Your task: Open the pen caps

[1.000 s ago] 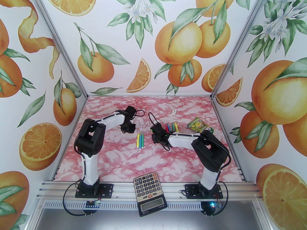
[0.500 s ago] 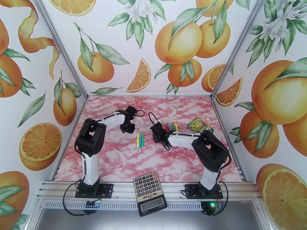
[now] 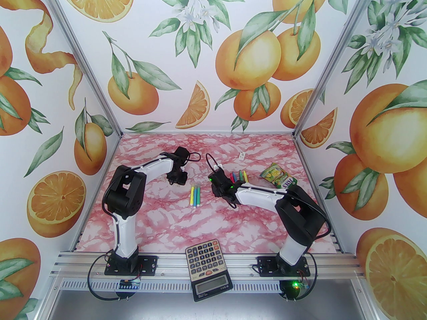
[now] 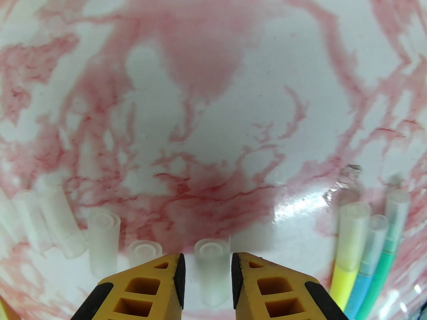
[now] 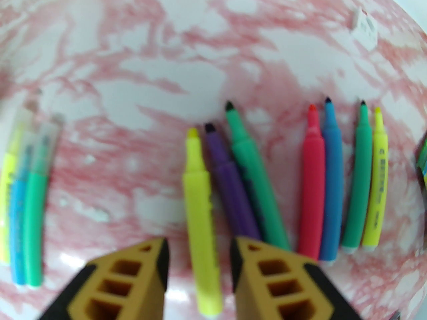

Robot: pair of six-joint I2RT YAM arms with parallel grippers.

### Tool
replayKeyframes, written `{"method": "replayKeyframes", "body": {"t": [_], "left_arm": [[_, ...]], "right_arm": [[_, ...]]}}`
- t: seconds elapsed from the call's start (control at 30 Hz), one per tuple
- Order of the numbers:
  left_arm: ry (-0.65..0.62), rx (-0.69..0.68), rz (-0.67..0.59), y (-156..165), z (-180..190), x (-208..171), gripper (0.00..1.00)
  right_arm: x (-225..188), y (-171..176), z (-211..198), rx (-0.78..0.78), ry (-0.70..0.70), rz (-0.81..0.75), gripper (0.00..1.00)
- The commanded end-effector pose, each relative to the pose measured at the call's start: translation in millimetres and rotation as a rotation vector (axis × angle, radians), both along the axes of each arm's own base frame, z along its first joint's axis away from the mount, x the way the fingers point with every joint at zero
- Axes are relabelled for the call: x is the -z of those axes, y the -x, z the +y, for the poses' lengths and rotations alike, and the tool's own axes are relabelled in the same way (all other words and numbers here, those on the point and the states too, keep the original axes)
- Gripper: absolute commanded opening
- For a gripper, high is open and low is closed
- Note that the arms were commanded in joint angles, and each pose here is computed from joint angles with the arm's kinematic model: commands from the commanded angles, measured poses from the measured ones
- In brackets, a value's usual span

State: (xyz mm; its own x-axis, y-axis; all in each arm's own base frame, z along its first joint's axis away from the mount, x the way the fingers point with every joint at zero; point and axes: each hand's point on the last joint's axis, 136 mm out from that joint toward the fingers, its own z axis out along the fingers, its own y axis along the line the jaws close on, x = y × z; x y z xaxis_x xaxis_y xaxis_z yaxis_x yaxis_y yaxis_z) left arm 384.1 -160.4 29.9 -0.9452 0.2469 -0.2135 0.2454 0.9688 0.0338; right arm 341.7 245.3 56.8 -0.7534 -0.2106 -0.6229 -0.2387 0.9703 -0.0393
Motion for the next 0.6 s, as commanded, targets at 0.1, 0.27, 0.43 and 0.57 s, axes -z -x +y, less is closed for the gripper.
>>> {"method": "replayKeyframes", "body": {"t": [0.1,0.27,0.43,0.57], "left_arm": [[0.107,-0.005,-0.113,-11,-11,-51,0.35],[0.203,-0.018,-0.158,-13,-16,-65,0.38],[0.305,-0.07,-0.197,-14,-8,-69,0.44],[0.398,-0.12,-0.223,-12,2,-74,0.45]], "right_arm": [[-24,4,32,-0.104,-0.109,-0.006,0.41],[-25,13,58,-0.187,-0.192,0.038,0.42],[-22,18,75,-0.208,-0.253,0.063,0.42],[-15,20,86,-0.222,-0.268,0.089,0.43]]}}
